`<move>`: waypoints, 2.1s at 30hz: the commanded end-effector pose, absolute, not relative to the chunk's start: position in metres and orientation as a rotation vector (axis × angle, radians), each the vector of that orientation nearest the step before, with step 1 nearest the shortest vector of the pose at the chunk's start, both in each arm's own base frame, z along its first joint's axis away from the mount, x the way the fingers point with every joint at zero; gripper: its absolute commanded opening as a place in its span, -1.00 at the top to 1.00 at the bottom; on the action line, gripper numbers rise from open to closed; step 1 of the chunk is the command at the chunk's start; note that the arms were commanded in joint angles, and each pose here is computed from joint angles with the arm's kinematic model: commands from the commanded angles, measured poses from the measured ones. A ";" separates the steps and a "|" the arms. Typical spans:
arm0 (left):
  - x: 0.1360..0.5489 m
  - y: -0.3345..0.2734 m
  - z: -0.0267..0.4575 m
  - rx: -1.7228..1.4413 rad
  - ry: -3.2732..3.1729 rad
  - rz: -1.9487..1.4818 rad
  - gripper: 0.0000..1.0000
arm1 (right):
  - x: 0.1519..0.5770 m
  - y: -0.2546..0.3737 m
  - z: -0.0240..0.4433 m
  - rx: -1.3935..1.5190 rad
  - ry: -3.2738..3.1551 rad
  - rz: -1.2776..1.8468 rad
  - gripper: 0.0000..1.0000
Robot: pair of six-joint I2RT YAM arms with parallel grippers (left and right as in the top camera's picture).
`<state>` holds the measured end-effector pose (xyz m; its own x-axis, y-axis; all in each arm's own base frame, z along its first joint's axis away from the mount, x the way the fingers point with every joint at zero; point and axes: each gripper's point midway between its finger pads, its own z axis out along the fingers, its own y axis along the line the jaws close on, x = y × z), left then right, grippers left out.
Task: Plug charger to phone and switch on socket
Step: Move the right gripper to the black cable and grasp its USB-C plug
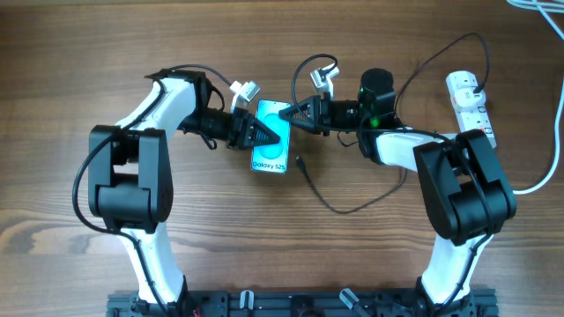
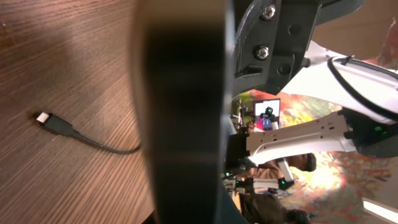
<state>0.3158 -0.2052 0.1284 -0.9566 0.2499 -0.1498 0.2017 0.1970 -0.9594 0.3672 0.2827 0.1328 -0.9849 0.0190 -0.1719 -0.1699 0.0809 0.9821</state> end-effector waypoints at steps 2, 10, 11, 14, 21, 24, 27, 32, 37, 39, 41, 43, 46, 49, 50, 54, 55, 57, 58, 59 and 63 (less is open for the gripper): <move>0.319 -0.207 0.133 -0.598 -2.457 1.914 0.92 | 0.387 0.279 0.115 -0.042 2.201 1.900 -0.46; 0.361 -0.148 0.037 -0.036 -2.917 0.935 0.92 | 0.411 0.226 0.014 0.304 2.489 1.282 -0.99; 0.369 -0.135 0.029 0.086 -2.967 0.801 0.92 | 0.412 0.224 0.013 0.321 2.492 1.278 -0.99; 0.384 -0.089 0.010 0.444 -3.078 0.370 0.92 | 0.413 0.222 0.013 0.402 2.497 1.284 -1.00; 0.387 -0.097 0.011 0.458 -3.073 0.425 0.92 | 0.413 0.222 0.012 1.286 2.449 1.482 -0.99; 0.387 -0.095 0.011 0.462 -3.078 0.402 0.92 | 0.413 0.222 0.012 1.723 2.333 1.537 -1.00; 0.391 -0.065 0.006 0.559 -3.139 0.125 0.92 | 0.417 0.219 0.010 1.979 2.211 1.526 -1.00; 0.394 -0.057 0.007 0.577 -3.200 -0.141 0.92 | 0.437 0.193 -0.002 2.038 2.022 1.351 -0.99; 0.394 -0.071 0.008 0.506 -3.234 -0.175 0.92 | 0.445 0.179 -0.006 2.042 1.946 1.273 -0.99; 0.395 -0.072 0.008 0.506 -3.236 -0.173 0.92 | 0.445 0.179 -0.006 2.042 1.945 1.274 -0.99; 0.394 -0.072 0.008 0.505 -3.234 -0.174 0.92 | 0.445 0.179 -0.006 2.042 1.945 1.274 -1.00; 0.396 -0.072 0.008 0.507 -3.241 -0.170 0.92 | 0.445 0.179 -0.006 2.042 1.946 1.273 -0.99; 0.396 -0.072 0.008 0.506 -3.241 -0.170 0.92 | 0.446 0.178 -0.006 2.043 1.936 1.266 -0.99; 0.396 -0.072 0.008 0.507 -3.241 -0.171 0.92 | 0.460 0.146 -0.011 2.035 1.766 1.097 -1.00; 0.396 -0.072 0.008 0.506 -3.241 -0.170 0.92 | 0.461 0.139 -0.013 2.031 1.738 1.057 -0.99; 0.397 -0.072 0.008 0.507 -3.244 -0.167 0.92 | 0.464 0.142 -0.009 1.060 2.230 0.785 -0.99; 0.397 -0.073 0.008 0.506 -3.243 -0.163 0.92 | 0.462 0.159 -0.003 0.769 2.316 0.818 -0.99; 0.395 -0.073 0.008 0.498 -3.236 -0.167 0.92 | 0.453 0.198 0.019 0.225 2.332 0.969 -0.99; 0.393 -0.072 0.007 0.488 -3.230 -0.172 0.92 | 0.446 0.221 0.049 -0.055 2.236 1.086 -1.00; 0.392 -0.073 0.007 0.448 -3.231 -0.161 0.92 | 0.446 0.221 0.057 -0.058 2.227 1.089 -1.00; 0.386 -0.087 0.006 0.359 -3.203 -0.037 0.77 | 0.419 0.210 0.097 -0.320 2.245 0.909 -1.00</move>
